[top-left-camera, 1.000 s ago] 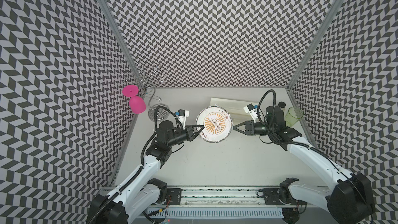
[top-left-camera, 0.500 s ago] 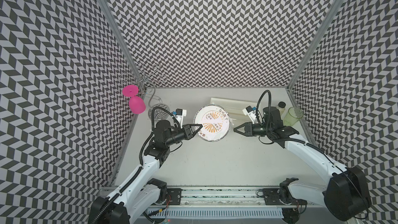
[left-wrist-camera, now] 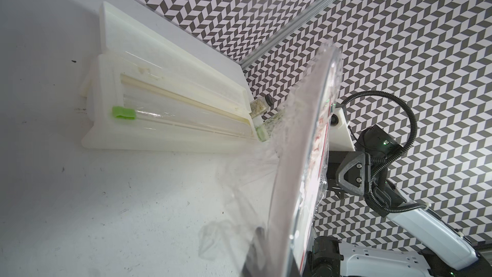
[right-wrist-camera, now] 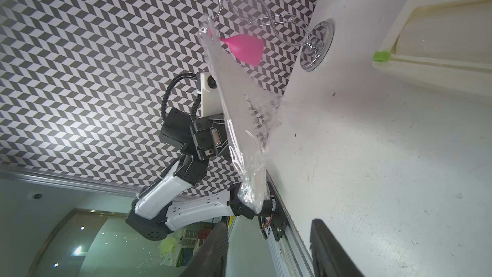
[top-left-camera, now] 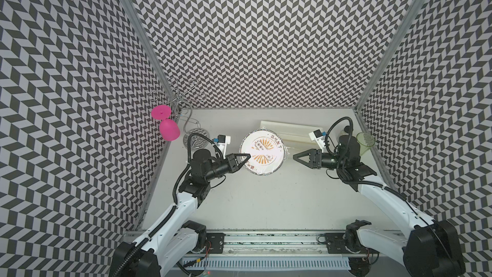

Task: Wrap the plate with plastic wrap
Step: Cover the plate with plastic wrap.

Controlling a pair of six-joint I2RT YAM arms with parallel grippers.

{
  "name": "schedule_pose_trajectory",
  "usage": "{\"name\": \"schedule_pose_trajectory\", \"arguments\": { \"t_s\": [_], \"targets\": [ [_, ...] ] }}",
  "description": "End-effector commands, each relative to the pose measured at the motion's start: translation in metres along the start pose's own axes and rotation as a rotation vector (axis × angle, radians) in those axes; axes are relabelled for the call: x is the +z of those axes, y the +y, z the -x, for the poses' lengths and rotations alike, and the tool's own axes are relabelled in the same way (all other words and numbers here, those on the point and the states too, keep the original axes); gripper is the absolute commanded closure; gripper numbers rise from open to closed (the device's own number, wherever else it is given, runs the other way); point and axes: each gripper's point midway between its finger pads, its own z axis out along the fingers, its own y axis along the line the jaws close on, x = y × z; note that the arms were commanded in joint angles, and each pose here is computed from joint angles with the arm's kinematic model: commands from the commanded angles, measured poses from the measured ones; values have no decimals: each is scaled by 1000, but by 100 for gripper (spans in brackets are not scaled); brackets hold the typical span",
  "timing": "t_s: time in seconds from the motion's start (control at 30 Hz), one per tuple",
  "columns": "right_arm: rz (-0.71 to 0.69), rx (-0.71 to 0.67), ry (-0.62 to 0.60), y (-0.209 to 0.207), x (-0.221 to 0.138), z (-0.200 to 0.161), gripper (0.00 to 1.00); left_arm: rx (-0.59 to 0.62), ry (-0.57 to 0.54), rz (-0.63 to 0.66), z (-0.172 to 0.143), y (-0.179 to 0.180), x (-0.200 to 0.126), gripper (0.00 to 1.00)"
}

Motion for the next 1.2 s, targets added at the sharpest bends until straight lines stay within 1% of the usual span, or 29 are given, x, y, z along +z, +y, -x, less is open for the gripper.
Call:
{"name": "schedule_pose_trajectory", "arguments": {
  "t_s": [0.0, 0.17, 0.37, 0.53, 0.63, 0.77, 0.83, 0.93, 1.17],
  "targets": [
    [50, -70, 4, 19, 9, 9, 50, 38, -17, -70, 5, -19, 0, 100],
    [66, -95, -5, 27, 12, 16, 53, 32, -7, -73, 1, -19, 2, 100],
    [73, -95, 11, 28, 15, 14, 64, 34, -8, -73, 1, -18, 2, 100],
    [77, -98, 16, 28, 18, 12, 69, 35, -9, -75, 2, -19, 2, 100],
    [77, -95, 18, 27, 19, 12, 77, 35, -5, -75, 1, -19, 2, 100],
    [74, -94, 21, 24, 19, 10, 93, 32, -4, -75, 1, -19, 2, 100],
    [63, -97, 21, 21, 18, 8, 98, 22, -11, -84, 1, -20, 1, 100],
    [39, -100, 15, 12, 14, 10, 100, -3, -17, -111, 2, -23, -2, 100],
    [39, -93, 16, 6, 14, 10, 100, -34, -15, -134, -1, -23, -2, 100]
  ]
}}
